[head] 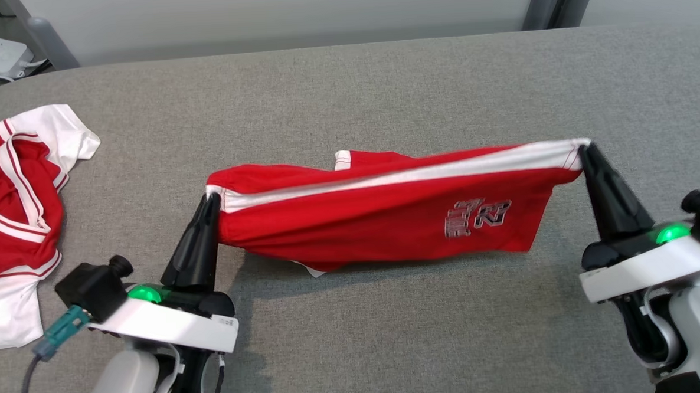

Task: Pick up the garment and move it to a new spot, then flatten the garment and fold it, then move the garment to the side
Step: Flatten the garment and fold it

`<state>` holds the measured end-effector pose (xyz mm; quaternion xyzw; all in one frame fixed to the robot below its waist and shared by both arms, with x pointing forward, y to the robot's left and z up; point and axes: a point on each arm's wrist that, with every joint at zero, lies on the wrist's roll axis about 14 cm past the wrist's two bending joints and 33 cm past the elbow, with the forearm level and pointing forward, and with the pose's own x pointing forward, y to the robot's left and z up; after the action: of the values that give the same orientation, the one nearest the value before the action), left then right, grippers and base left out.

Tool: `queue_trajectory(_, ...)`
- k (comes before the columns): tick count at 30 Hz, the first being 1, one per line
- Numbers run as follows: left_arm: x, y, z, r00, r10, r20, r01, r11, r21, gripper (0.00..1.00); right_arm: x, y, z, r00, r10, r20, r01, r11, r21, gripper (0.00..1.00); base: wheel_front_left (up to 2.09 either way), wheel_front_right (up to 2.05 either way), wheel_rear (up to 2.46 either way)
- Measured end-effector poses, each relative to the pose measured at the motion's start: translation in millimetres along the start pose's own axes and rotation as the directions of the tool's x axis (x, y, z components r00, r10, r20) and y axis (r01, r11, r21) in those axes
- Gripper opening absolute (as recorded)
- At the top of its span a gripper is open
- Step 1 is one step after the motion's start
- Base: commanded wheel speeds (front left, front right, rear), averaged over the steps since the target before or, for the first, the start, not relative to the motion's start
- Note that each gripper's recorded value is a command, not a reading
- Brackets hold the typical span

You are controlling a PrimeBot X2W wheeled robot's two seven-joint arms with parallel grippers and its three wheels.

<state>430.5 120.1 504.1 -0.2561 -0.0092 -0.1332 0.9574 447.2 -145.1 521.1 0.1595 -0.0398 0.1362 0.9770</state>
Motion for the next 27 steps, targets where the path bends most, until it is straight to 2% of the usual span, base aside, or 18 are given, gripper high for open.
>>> queue_trajectory(6,4,-19,36,0.996,-0.053,0.078,0.062,0.991,-0.121,0.0,3,8,58,0.985,0.03,0.17,-0.025,0.999,-0.034,0.0,0.0,0.0,0.0)
queue_trajectory(8,4,-29,50,0.992,-0.087,0.097,0.102,0.98,-0.17,0.0,1,11,74,0.976,0.043,0.214,-0.034,0.998,-0.045,0.0,0.0,0.0,0.0)
queue_trajectory(12,3,-55,86,0.973,-0.191,0.127,0.214,0.955,-0.203,0.0,-3,15,116,0.944,0.08,0.319,-0.052,0.994,-0.095,0.0,0.0,0.0,0.0)
queue_trajectory(16,-1,-95,120,0.942,-0.307,0.139,0.335,0.898,-0.284,0.0,-15,18,175,0.879,0.121,0.461,-0.044,0.984,-0.174,0.0,0.0,0.0,0.0)
queue_trajectory(20,-5,-131,146,0.916,-0.389,0.093,0.391,0.818,-0.422,0.0,-32,27,230,0.793,0.189,0.579,-0.032,0.962,-0.27,0.0,0.0,0.0,0.0)
queue_trajectory(22,-3,-143,150,0.909,-0.415,0.036,0.38,0.791,-0.479,0.0,-32,30,234,0.791,0.228,0.567,-0.044,0.947,-0.319,0.0,0.0,0.0,0.0)
queue_trajectory(24,5,-142,145,0.913,-0.406,-0.035,0.339,0.806,-0.485,0.0,-22,32,223,0.821,0.249,0.514,-0.078,0.94,-0.332,0.0,0.0,0.0,0.0)
queue_trajectory(27,32,-114,132,0.941,-0.318,-0.119,0.25,0.886,-0.391,0.0,16,45,189,0.885,0.293,0.361,-0.178,0.931,-0.32,0.0,0.0,0.0,0.0)
